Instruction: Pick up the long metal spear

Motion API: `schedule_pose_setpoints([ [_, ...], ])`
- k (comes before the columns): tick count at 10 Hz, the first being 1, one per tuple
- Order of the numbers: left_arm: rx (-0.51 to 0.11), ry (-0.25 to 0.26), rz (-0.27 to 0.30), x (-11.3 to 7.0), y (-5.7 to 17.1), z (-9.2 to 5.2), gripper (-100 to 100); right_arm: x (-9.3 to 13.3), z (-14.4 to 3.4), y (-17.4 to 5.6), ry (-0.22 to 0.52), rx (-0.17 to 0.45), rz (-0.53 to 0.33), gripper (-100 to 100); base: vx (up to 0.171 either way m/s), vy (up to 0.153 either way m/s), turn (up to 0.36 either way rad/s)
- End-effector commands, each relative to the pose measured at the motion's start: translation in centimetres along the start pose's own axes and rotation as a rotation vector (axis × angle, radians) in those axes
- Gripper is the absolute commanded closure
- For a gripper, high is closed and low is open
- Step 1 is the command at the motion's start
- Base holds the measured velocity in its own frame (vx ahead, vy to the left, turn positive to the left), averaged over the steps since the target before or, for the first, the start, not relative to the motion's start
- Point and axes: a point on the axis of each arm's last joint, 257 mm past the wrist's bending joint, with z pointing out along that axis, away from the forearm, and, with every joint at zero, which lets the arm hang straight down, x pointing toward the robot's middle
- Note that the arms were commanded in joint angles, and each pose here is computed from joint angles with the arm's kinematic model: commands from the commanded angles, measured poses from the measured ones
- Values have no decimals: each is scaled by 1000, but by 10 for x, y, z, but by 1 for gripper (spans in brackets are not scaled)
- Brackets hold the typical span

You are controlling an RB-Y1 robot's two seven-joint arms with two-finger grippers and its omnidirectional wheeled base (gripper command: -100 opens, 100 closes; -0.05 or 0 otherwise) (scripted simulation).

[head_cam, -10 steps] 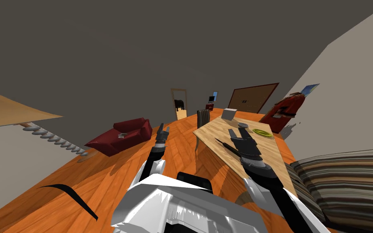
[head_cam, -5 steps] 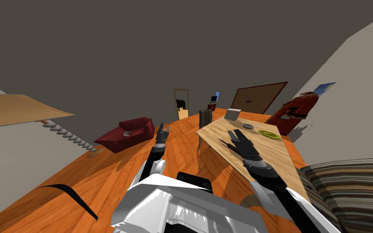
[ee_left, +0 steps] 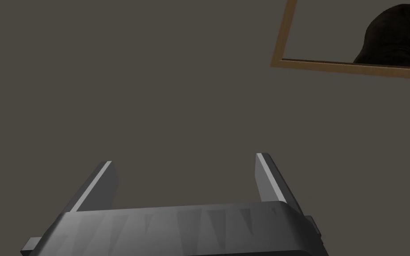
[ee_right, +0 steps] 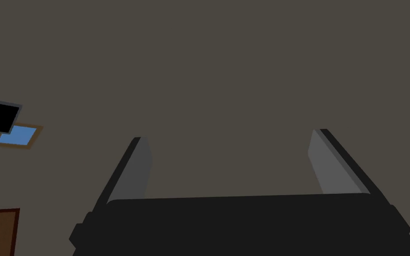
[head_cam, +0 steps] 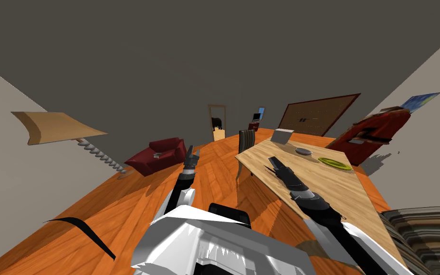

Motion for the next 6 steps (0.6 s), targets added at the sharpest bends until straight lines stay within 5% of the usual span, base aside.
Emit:
schedule_pose_setpoints([
  [1, 0, 0, 0, 0, 0, 0, 0, 9, -10, -19, 65, 37, -52, -100, 23, 70, 106],
  [6, 0, 0, 0, 0, 0, 0, 0, 25, -35, -61, 186, 118, -134, -100, 36, 42, 98],
])
